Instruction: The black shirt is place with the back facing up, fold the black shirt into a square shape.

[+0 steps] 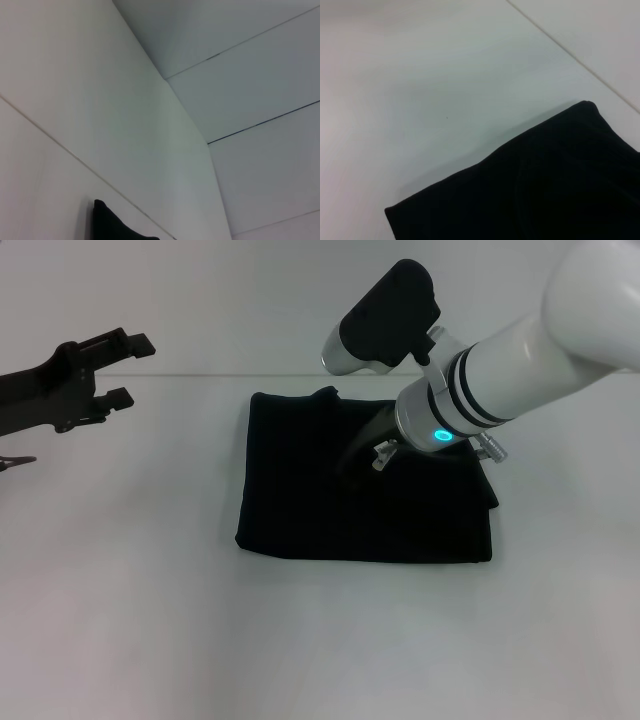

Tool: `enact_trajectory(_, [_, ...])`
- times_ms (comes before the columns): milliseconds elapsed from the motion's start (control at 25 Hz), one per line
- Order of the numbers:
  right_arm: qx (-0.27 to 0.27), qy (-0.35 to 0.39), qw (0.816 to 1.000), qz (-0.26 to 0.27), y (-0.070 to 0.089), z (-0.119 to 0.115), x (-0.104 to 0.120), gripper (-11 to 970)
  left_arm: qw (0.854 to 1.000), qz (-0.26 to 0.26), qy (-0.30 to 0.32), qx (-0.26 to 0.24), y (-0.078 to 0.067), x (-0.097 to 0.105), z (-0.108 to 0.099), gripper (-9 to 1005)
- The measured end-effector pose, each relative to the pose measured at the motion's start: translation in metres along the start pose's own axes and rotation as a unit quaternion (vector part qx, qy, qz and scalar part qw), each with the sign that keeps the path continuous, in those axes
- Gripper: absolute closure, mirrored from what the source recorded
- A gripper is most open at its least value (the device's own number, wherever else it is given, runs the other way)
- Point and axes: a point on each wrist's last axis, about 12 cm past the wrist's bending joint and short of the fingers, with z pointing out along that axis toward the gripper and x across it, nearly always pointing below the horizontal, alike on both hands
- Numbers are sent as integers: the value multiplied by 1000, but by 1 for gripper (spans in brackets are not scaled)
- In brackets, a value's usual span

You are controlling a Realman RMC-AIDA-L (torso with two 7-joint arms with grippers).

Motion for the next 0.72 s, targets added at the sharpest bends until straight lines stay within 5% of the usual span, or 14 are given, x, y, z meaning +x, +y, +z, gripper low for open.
enact_trajectory(320, [0,0,1000,2,0,0,0,641,1000,0,-1,0,0,0,1,57])
enact_trajectory(440, [-1,2,1000,2,0,1,1,872,1000,0,-1,0,-1,0,1,57])
enact_trajectory(720, [24,16,999,31,-10,-6,4,918,1000,-1,-2,5,-2,0,1,56])
